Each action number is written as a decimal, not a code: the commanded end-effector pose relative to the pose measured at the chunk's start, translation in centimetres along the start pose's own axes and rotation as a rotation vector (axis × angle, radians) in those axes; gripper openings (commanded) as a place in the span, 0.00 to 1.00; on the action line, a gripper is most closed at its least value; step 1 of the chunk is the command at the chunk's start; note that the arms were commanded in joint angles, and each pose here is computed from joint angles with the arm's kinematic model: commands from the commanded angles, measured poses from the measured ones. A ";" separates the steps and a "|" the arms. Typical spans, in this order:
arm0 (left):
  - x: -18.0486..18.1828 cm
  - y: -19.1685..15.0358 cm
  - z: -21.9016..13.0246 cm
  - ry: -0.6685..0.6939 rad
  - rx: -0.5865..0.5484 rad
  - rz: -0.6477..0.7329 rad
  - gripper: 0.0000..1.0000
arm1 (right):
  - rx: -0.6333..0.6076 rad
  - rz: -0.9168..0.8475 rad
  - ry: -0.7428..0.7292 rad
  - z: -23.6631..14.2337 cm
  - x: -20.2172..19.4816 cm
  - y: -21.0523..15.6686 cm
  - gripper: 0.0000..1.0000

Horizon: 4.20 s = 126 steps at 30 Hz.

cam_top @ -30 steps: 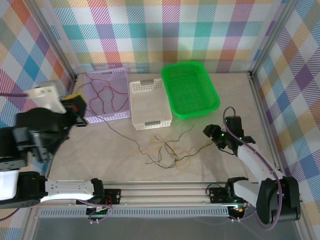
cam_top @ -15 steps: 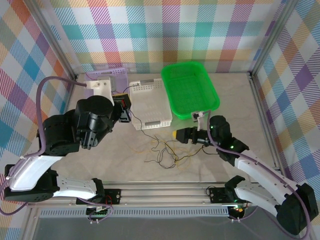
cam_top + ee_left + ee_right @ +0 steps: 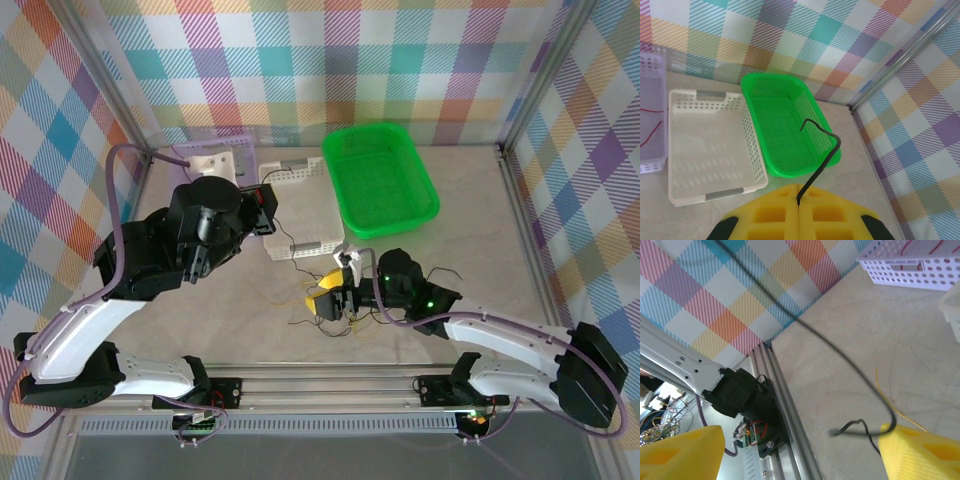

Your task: Untangle the cables

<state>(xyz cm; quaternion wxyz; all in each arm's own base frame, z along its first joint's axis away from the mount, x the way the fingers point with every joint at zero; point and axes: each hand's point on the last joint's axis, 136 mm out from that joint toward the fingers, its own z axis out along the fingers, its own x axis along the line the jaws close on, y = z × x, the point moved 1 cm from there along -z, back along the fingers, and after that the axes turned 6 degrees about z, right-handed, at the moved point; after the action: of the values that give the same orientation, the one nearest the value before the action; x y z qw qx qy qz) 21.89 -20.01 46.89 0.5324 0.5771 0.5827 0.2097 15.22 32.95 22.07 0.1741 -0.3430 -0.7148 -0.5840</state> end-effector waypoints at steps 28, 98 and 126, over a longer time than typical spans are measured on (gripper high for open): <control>5.1 -9.7 2.7 0.032 0.092 -0.100 0.48 | -0.284 -0.140 -0.192 -7.8 10.4 16.6 0.00; 15.5 -29.8 9.1 0.098 0.358 -0.133 0.00 | -0.670 -0.050 -0.358 -24.2 15.5 31.1 0.00; 14.0 -20.5 8.5 0.075 0.370 0.009 0.00 | -0.256 0.100 -0.153 -10.8 9.1 30.9 0.00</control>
<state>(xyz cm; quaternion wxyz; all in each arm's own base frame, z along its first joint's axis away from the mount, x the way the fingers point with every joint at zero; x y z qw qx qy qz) 23.56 -15.81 20.71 0.4058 0.6379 0.6427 0.1242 28.61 26.97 51.93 0.0817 -0.4653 -0.6254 -0.6210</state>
